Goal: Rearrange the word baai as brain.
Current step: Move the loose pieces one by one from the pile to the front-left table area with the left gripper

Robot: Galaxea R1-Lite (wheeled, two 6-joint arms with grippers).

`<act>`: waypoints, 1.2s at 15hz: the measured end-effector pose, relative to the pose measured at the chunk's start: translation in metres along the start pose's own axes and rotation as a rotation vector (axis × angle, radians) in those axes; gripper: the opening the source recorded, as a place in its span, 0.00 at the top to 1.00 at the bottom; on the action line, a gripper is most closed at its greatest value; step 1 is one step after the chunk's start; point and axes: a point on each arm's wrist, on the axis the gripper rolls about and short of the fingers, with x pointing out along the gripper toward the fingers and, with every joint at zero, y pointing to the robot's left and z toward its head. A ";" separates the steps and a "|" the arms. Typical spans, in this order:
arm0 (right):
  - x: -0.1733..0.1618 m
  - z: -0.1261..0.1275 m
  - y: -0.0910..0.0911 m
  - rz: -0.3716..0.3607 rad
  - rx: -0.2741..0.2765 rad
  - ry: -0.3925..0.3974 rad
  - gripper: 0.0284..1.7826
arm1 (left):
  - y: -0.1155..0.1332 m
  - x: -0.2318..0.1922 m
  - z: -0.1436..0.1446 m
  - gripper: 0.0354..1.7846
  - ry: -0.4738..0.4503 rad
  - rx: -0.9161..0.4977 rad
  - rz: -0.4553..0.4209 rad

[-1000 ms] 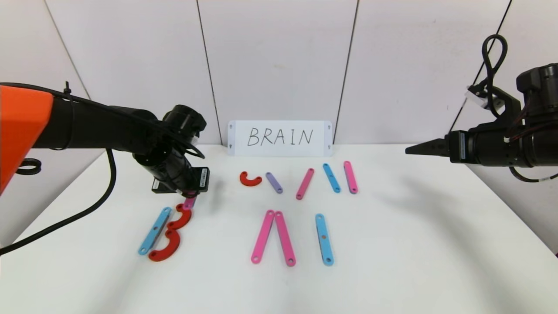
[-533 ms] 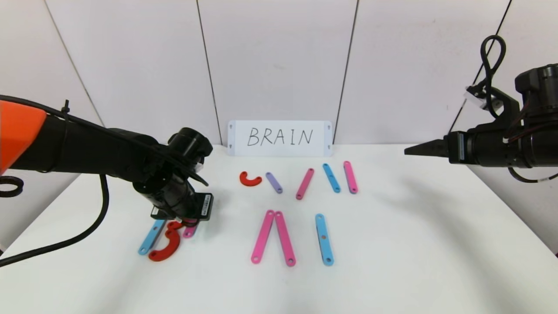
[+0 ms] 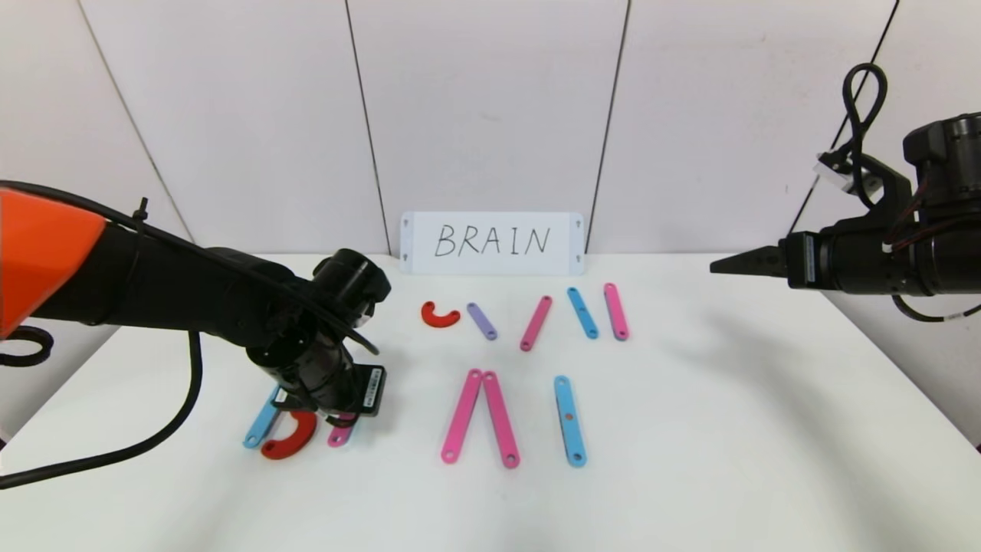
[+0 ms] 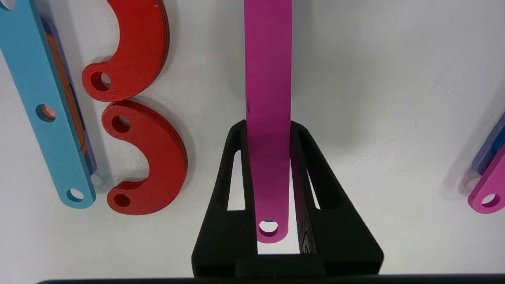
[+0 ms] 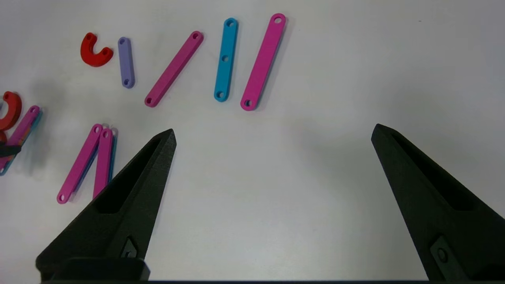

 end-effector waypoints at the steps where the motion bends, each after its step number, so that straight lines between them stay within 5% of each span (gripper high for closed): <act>1: 0.000 0.000 0.000 0.000 0.000 0.000 0.03 | -0.001 0.001 0.000 0.85 0.003 0.001 0.000; 6: 0.000 0.000 0.000 0.000 0.000 0.000 0.03 | -0.007 0.005 -0.002 0.75 0.014 -0.004 0.002; 13: 0.000 0.000 0.000 0.000 0.000 0.001 0.03 | -0.011 0.006 0.002 0.16 0.006 -0.004 -0.011; 18: 0.000 0.000 0.000 0.000 0.000 0.002 0.03 | -0.021 -0.011 0.017 0.02 -0.077 0.037 -0.047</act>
